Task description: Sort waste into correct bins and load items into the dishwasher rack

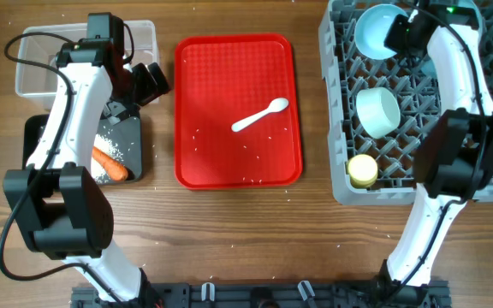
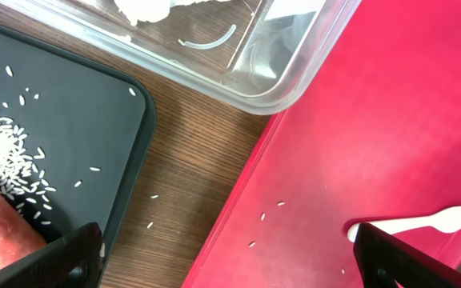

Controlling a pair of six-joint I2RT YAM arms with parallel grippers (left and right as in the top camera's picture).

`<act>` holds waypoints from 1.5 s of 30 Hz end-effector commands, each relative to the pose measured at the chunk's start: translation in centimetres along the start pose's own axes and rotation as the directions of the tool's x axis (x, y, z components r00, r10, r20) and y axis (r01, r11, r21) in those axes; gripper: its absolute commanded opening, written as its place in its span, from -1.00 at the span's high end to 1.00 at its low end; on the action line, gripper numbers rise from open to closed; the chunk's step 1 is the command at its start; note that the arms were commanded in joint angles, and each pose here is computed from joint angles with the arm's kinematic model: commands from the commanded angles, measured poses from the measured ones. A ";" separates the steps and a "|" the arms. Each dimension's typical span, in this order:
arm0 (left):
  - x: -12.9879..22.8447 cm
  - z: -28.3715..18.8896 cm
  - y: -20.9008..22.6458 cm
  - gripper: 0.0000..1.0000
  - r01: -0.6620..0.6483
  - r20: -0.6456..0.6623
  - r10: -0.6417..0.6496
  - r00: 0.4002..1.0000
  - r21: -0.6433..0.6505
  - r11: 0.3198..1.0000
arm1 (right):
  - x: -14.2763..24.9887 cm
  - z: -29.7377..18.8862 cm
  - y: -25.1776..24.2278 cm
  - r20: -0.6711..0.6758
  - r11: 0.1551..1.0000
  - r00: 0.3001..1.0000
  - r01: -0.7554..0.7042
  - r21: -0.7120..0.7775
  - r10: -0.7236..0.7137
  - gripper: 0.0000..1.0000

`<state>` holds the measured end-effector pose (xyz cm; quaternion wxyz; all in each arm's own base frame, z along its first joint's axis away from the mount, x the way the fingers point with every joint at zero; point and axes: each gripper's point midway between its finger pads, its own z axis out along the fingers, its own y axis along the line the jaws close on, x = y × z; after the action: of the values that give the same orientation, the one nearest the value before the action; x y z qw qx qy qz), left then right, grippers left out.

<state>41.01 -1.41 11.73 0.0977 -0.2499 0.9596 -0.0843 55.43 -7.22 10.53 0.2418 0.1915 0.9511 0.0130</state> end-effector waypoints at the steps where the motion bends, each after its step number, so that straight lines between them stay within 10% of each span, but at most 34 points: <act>1: 0.1 0.4 0.3 -1.00 0.015 -0.005 -0.015 1.000 -0.015 1.000 | -1.3 -3.5 -0.3 0.070 0.998 0.997 0.015 0.064 -0.020 0.92; 7: 0.1 0.4 0.3 -1.00 0.015 -0.005 -0.015 1.000 -0.015 1.000 | -3.2 -9.9 -3.9 0.195 0.948 0.980 -0.016 0.317 -0.048 0.92; 18: 0.1 0.4 0.3 -1.00 0.015 -0.005 -0.015 1.000 -0.015 1.000 | -1.0 -7.6 -2.9 0.075 0.380 0.904 0.101 0.920 -0.422 0.91; 26: 0.1 0.4 0.3 -1.00 0.015 -0.005 -0.015 1.000 -0.015 1.000 | -1.8 -7.3 -2.7 0.101 0.364 0.896 0.071 0.929 -0.432 0.92; 28: 0.1 0.4 0.3 -1.00 0.015 -0.005 -0.015 1.000 -0.015 1.000 | -1.0 -5.2 -1.6 0.044 0.453 0.896 0.181 0.873 -0.442 0.88; 31: 0.1 0.4 0.3 -1.00 0.015 -0.005 -0.015 1.000 -0.015 1.000 | 2.4 -3.0 1.7 -0.161 0.475 0.824 0.460 0.750 -0.543 -0.89; 32: 0.1 0.4 0.3 -1.00 0.015 -0.005 -0.015 1.000 -0.015 1.000 | 2.7 -3.1 2.1 -0.163 0.475 0.822 0.464 0.748 -0.546 -0.99; 38: 0.1 0.4 0.3 -1.00 0.015 -0.005 -0.015 1.000 -0.015 1.000 | 3.7 -9.9 4.3 -0.083 0.694 0.858 0.464 0.551 -0.507 -0.99; 42: 0.1 0.4 0.3 -1.00 0.015 -0.005 -0.015 1.000 -0.015 1.000 | 11.4 -13.7 16.5 -0.035 0.773 0.805 0.556 -0.304 -0.593 -0.99; 45: 0.1 0.4 0.3 -1.00 0.015 -0.005 -0.015 1.000 -0.015 1.000 | 16.3 -11.9 19.6 -0.081 0.685 0.727 0.596 -0.419 -0.682 -0.99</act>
<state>41.02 -1.41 11.73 0.0979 -0.2499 0.9596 -0.0842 46.42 11.00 19.70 0.2148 -0.1318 0.9677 0.0049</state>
